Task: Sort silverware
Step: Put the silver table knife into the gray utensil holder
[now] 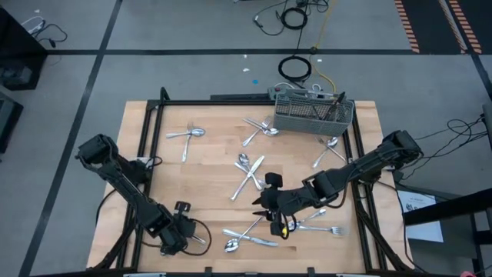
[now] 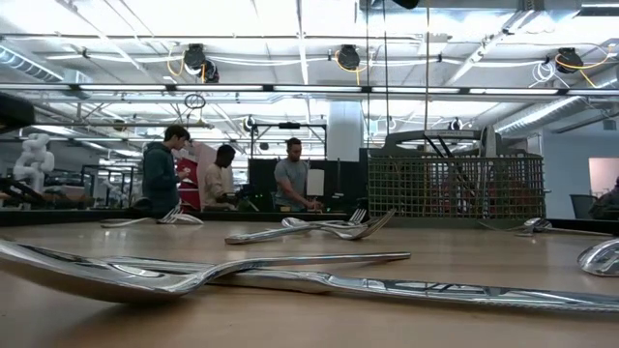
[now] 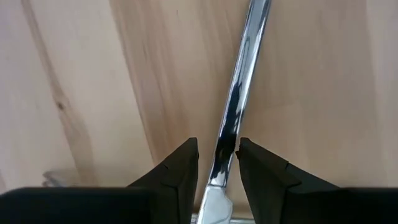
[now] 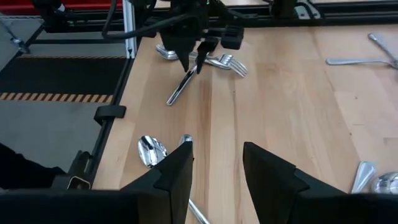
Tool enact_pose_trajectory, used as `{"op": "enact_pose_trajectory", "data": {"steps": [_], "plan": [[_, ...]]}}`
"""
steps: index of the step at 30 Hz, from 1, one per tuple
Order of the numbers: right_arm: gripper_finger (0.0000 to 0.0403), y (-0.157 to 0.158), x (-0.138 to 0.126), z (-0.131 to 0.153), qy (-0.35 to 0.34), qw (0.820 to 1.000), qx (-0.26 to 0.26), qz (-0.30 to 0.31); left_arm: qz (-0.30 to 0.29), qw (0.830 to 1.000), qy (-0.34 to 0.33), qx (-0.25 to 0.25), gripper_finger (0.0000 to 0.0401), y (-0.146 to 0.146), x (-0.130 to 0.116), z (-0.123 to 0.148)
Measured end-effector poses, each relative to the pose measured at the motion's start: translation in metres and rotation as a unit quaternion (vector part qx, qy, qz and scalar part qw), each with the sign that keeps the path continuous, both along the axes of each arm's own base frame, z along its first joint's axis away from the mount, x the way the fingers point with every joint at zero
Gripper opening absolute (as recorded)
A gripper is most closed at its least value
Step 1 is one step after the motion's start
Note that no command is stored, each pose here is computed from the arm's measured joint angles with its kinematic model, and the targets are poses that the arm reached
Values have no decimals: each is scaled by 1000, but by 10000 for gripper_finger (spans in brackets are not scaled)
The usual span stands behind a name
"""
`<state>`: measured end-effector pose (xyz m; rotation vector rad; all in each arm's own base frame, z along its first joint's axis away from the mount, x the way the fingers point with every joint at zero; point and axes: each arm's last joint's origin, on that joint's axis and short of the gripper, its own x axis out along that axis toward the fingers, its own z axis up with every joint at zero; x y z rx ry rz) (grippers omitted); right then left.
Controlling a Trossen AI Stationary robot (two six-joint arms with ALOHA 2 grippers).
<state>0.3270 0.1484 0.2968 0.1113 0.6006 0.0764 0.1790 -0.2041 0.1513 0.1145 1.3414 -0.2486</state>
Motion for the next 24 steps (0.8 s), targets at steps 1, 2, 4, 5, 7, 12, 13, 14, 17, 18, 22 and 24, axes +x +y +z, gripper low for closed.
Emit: {"op": "enact_pose_trajectory", "data": {"steps": [1, 2, 4, 5, 7, 12, 13, 14, 17, 18, 22, 24], "plan": [[132, 0, 0, 0, 0, 1000, 2, -3, -2, 1000, -1, 2, 125, -1, 0, -1], [132, 0, 0, 0, 0, 1000, 5, -5, -7, 1000, -3, 3, 125, -2, -1, -2], [132, 0, 0, 0, 0, 1000, 7, -8, -29, 1000, -3, 10, 125, -5, -4, -3], [132, 0, 0, 0, -1, 1000, 5, -11, -38, 999, -4, 13, 125, -6, -5, -4], [132, -1, 0, 0, -3, 1000, 2, -18, -45, 999, 0, 22, 125, -7, -8, -5], [132, -2, 1, 1, -9, 1000, -1, -29, -48, 998, 10, 36, 125, -11, -10, -14], [132, -2, 1, 1, -9, 1000, -1, -29, -49, 998, 9, 38, 125, -12, -10, -15], [132, -2, 1, 1, -9, 1000, -2, -29, -49, 998, 10, 41, 125, -12, -10, -17], [132, -2, 1, 1, -10, 999, -1, -30, -48, 998, 14, 45, 125, -12, -9, -20], [132, -2, 1, 1, -10, 999, -1, -31, -48, 998, 13, 46, 125, -12, -9, -20], [132, -4, 2, 1, -11, 999, 0, -37, -48, 998, 14, 47, 124, -12, -9, -21], [132, -5, 2, 1, -12, 999, -2, -44, -48, 998, 14, 47, 119, -12, -9, -21]]}}
